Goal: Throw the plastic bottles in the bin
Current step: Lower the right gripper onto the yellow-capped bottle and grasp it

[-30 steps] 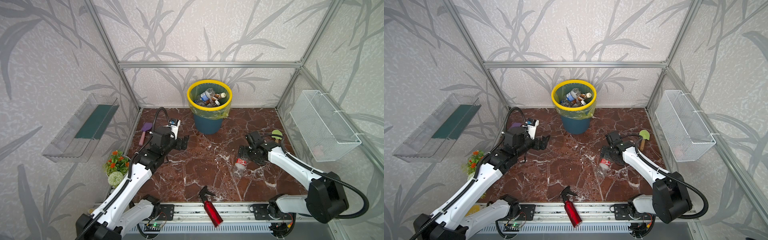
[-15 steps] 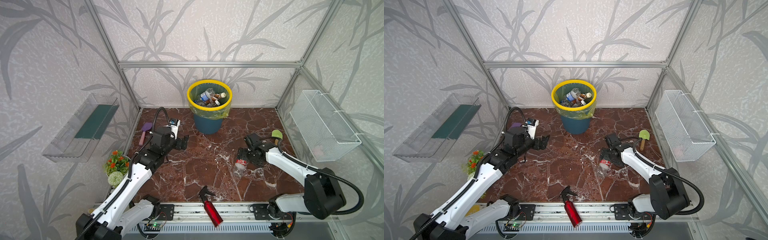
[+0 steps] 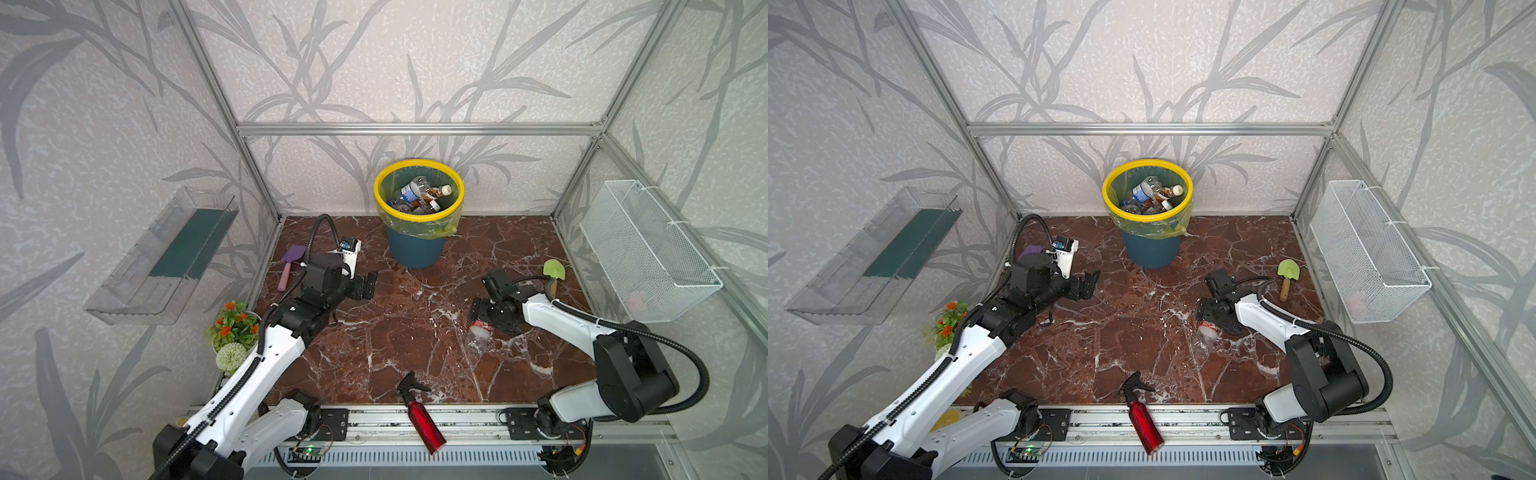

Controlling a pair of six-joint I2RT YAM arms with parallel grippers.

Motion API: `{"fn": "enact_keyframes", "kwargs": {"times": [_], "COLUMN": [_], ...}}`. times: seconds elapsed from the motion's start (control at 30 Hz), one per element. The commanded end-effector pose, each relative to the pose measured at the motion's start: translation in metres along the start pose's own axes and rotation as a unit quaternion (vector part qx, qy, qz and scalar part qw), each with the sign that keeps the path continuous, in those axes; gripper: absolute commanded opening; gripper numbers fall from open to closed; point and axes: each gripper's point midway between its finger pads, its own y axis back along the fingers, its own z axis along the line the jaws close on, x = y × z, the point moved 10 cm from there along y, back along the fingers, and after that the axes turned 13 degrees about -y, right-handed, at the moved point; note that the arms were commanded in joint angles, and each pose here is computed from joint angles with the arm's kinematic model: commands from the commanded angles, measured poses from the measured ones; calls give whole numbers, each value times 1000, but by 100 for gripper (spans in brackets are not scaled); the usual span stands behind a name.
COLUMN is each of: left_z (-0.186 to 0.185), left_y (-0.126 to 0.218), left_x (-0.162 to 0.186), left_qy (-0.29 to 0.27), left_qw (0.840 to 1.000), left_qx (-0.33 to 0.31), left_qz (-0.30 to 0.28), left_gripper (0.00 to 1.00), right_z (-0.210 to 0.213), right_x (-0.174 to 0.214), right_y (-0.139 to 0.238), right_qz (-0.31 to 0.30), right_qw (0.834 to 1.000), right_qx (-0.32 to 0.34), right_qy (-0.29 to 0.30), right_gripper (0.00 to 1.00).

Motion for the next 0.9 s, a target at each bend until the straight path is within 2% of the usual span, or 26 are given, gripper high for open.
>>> {"fn": "enact_keyframes", "kwargs": {"times": [0.0,0.2,0.47,0.77,0.87], "left_z": [1,-1,-3,-4,-4], "left_y": [5,6,3,-1,-2], "left_x": [-6,-6,-5,-4,-3], "left_qy": [-6,-9,-5,-5,-5], "left_qw": [1000,1000,1000,1000,1000], "left_qx": [-3,-2,8,10,10], "left_qz": [-7,-11,-10,-3,0], "left_gripper": [93,93,93,93,93], "right_z": [5,3,1,7,8], "right_x": [5,8,13,13,12], "right_y": [-3,-4,-12,-10,-9], "right_qz": [6,2,5,-2,-4], "right_qw": [1000,1000,1000,1000,1000], "right_qx": [-2,1,0,-11,-15], "right_qy": [-1,-14,-23,-20,-19], "right_gripper": [88,77,75,60,58]}}
